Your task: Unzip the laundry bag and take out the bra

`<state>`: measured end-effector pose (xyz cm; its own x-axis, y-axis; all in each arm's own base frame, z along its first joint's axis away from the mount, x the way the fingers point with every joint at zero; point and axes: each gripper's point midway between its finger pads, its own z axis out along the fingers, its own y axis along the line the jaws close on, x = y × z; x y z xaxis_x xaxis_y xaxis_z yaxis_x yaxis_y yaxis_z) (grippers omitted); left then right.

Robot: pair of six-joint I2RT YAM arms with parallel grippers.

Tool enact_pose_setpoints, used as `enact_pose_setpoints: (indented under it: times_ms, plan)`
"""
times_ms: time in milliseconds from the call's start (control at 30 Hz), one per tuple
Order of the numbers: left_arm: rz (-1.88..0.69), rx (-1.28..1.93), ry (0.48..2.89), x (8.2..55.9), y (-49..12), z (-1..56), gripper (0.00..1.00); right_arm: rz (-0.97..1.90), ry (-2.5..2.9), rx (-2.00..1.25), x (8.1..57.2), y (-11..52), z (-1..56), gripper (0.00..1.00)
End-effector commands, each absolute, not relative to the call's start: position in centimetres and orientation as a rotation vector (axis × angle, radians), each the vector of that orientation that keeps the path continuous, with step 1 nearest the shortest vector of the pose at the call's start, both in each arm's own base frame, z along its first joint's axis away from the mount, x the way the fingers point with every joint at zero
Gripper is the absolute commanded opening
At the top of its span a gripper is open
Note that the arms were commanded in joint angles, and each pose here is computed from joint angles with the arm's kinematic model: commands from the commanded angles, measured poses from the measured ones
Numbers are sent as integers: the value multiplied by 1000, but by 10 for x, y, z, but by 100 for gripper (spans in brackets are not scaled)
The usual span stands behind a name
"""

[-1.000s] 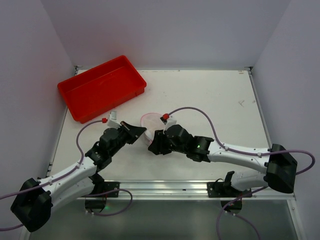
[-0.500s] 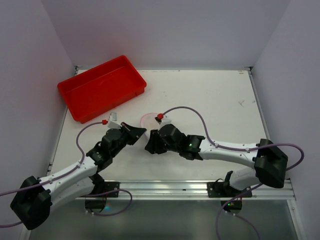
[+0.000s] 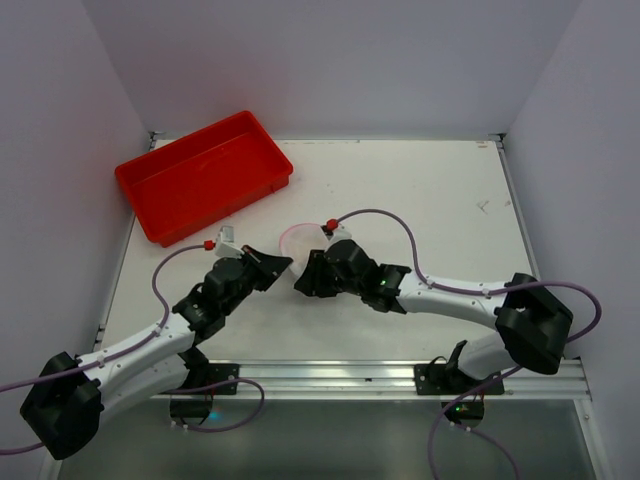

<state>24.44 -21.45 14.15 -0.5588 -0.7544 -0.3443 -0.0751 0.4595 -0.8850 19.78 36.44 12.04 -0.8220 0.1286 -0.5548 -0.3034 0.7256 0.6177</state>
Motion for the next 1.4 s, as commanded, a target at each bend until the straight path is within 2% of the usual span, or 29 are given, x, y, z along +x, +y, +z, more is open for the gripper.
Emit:
enact_pose_setpoints:
  times_ms: [0, 400, 900, 1367]
  plan:
    - [-1161, -715, 1883, 250, -216, 165, 0, 1015, 2306, -88, 207, 367, 124, 36]
    - [-1211, -777, 1875, 254, -227, 172, 0, 1094, 2306, -73, 202, 375, 122, 34]
    - [-1256, -811, 1856, 249, -232, 182, 0, 1100, 2268, 84, 214, 358, 115, 36]
    - [-1248, -853, 1875, 247, -235, 173, 0, 1212, 2122, 37, 215, 361, 147, 41]
